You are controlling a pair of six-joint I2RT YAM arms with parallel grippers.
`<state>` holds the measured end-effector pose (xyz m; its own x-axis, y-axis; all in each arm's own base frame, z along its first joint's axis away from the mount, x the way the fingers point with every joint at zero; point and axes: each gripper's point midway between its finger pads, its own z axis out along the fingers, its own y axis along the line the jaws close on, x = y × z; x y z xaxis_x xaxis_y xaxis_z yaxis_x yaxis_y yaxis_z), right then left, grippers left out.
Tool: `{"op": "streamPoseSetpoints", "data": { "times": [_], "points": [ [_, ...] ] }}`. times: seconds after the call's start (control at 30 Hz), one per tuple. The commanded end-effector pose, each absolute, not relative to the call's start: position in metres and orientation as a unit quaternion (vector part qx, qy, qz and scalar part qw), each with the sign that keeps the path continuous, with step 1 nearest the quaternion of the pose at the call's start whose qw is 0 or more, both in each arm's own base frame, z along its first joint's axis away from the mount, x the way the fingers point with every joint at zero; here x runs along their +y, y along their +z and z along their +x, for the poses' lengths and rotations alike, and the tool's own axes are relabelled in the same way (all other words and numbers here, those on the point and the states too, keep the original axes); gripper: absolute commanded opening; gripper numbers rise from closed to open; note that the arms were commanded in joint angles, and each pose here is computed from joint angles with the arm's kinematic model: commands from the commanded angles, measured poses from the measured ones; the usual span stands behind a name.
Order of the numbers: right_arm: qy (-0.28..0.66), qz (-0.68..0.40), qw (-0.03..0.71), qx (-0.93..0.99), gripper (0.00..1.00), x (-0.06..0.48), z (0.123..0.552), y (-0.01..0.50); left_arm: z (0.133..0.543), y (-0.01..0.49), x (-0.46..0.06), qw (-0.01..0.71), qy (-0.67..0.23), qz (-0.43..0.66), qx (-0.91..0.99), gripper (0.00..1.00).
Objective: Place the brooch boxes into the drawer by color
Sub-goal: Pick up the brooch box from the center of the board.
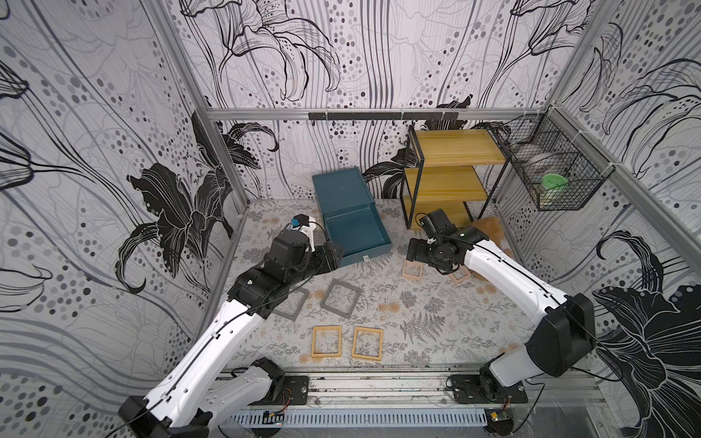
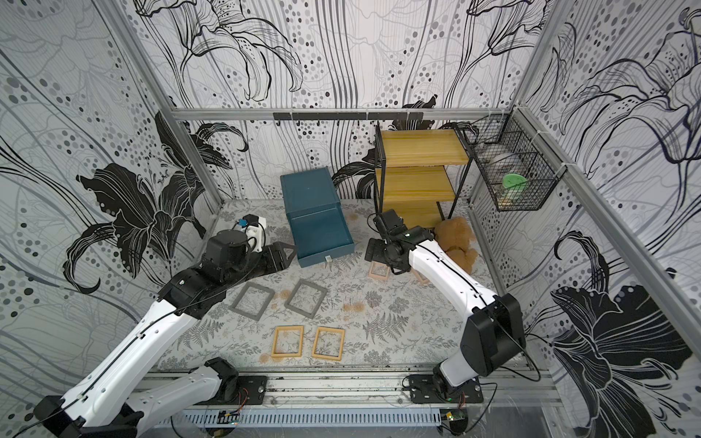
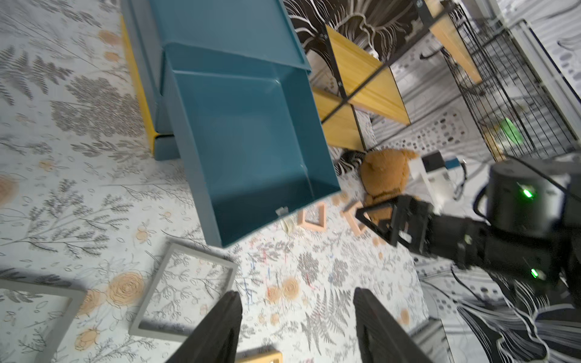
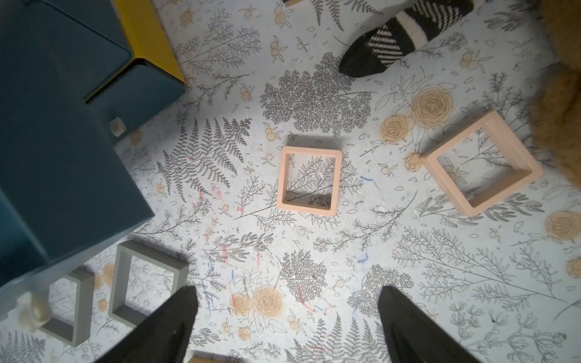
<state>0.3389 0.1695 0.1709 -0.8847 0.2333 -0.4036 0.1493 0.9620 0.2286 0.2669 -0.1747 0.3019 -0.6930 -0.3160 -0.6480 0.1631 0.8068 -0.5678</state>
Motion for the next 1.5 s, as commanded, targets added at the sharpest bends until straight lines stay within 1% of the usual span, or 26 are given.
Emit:
{"op": "streamPoseSetpoints", "data": {
  "times": [0.0,0.37,0.6,0.8,1.13,1.33,1.37,1.47],
  "points": [
    [0.071,0.090,0.213,0.970,0.96,0.165,0.342,0.155,0.250,0.296,-0.178,0.382,-0.308,-0.017,0.871,0.62],
    [0.059,0.074,0.176,0.980,0.96,0.172,0.354,0.100,0.248,0.301,-0.187,0.391,-0.316,-0.017,0.864,0.62],
    [0.036,0.101,0.155,0.982,0.96,0.166,0.353,0.070,0.249,0.302,-0.188,0.394,-0.312,-0.015,0.864,0.62],
    [0.045,0.104,0.156,0.981,0.96,0.172,0.358,0.053,0.251,0.304,-0.187,0.398,-0.310,-0.017,0.863,0.62],
    [0.030,0.098,0.142,0.985,0.96,0.172,0.362,0.032,0.251,0.305,-0.189,0.400,-0.316,-0.022,0.860,0.62],
    [0.020,0.098,0.138,0.985,1.00,0.171,0.364,0.025,0.252,0.306,-0.190,0.400,-0.319,-0.023,0.859,0.62],
    [0.020,0.097,0.137,0.986,0.95,0.171,0.364,0.024,0.253,0.306,-0.191,0.400,-0.319,-0.022,0.859,0.62],
    [0.016,0.099,0.136,0.986,0.90,0.170,0.364,0.022,0.254,0.307,-0.192,0.401,-0.320,-0.023,0.858,0.63]
  ]
}}
